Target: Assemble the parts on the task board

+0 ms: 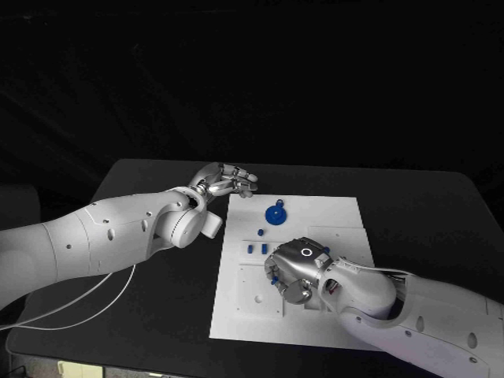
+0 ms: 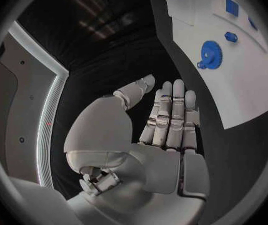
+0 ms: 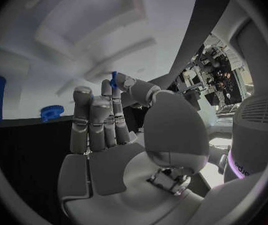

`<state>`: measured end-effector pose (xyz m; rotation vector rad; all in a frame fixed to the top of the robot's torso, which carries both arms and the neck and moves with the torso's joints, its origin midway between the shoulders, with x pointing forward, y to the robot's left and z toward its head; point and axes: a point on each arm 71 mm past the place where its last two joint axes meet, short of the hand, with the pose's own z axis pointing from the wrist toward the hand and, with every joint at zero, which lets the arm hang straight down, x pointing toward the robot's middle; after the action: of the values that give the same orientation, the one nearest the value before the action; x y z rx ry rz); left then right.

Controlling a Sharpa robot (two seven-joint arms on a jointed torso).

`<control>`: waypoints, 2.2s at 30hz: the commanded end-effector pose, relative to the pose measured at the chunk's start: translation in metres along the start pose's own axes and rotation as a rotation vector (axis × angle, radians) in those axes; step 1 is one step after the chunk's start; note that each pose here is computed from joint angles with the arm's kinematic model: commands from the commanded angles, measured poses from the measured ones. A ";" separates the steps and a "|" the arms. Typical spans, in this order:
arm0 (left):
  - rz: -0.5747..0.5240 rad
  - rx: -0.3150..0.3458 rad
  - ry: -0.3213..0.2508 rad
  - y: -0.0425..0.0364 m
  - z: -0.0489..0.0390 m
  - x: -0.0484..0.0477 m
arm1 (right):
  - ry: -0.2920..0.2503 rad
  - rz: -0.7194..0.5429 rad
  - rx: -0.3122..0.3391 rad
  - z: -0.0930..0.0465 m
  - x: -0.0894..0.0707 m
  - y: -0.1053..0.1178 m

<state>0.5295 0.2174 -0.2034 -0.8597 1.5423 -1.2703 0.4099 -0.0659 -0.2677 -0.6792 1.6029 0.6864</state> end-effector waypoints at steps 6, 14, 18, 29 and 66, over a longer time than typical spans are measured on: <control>-0.009 0.006 0.007 -0.0013 0.0004 0.0019 | 0.030 -0.012 -0.013 0.002 0.003 0.004; -0.009 0.005 0.007 -0.0014 0.0006 0.0024 | 0.058 0.064 -0.013 0.005 0.007 0.004; -0.008 0.003 0.007 -0.0011 0.0003 0.0017 | 0.065 0.081 -0.004 0.003 0.008 0.000; -0.008 0.001 0.006 -0.0008 -0.0001 0.0007 | -0.001 0.114 0.015 0.000 0.004 -0.005; -0.017 0.005 -0.040 0.0015 0.0003 -0.0097 | 0.004 0.175 0.177 -0.062 -0.061 -0.109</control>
<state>0.5331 0.2279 -0.2041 -0.8928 1.5171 -1.2468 0.4611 -0.1814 -0.2019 -0.3401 1.6679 0.6978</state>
